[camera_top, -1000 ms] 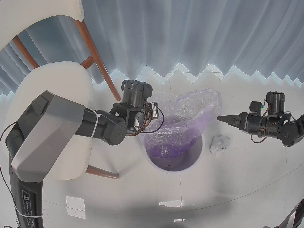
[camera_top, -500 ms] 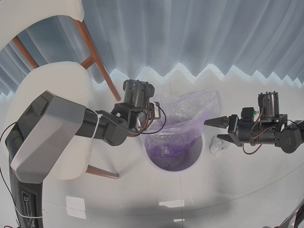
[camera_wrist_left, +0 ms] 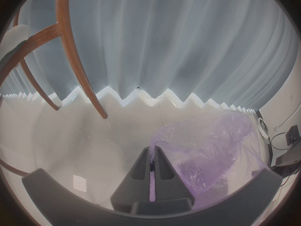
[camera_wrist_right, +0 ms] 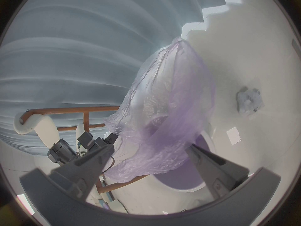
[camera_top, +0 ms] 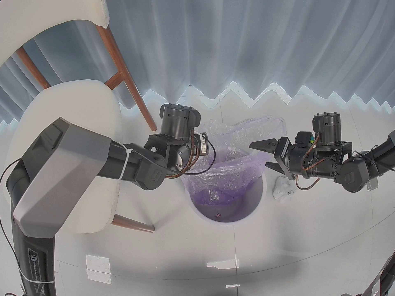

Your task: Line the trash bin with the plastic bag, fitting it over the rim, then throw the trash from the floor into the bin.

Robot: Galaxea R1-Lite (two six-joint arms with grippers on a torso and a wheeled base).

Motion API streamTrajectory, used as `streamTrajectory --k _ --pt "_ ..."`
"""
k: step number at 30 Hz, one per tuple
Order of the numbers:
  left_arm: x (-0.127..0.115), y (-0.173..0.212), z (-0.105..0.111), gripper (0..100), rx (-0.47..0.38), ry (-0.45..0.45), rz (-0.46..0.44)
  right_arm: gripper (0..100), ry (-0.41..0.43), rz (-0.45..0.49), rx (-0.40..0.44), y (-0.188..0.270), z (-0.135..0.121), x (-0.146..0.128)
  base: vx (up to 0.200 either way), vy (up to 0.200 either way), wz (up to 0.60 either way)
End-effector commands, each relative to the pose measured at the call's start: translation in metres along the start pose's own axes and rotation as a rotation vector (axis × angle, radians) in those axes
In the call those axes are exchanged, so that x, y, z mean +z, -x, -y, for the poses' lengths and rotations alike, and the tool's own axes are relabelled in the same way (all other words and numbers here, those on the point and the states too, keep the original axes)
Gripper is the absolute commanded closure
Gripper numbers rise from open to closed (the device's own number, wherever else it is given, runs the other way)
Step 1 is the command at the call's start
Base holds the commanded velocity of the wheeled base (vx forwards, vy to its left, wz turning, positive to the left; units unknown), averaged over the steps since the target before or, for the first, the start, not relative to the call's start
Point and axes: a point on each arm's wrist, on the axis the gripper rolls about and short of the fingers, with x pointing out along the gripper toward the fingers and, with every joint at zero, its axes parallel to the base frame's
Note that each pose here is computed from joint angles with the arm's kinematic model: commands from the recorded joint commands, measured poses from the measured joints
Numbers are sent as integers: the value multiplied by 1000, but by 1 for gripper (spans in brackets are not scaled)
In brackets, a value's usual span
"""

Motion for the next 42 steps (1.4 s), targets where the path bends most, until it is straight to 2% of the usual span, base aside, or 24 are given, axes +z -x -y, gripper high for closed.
streamTrajectory --k 1,6,10,15,25,34,42 --pt "0 0 1 100 -1 0 1 100 -3 -16 6 -8 -2 -3 0 0 0" --pt "0 0 1 100 0 0 1 100 -3 -10 -5 -4 -3 -6 0 0 0" --pt "-2 1 1 100 1 -4 -4 100 11 8 -60 0 5 -13 0 0 0" --pt "-6 2 -1 100 5 -16 -19 100 40 -14 -82 19 8 -26 0 0 0" --pt "-10 16 -21 100 36 -68 -59 100 61 -139 -95 39 9 -73 0 0 0" --pt "-34 23 -30 100 35 -124 -93 100 95 -281 -101 49 11 -119 0 0 0" --pt "-46 28 -32 100 34 -149 -133 100 109 -322 -109 36 24 -138 0 0 0"
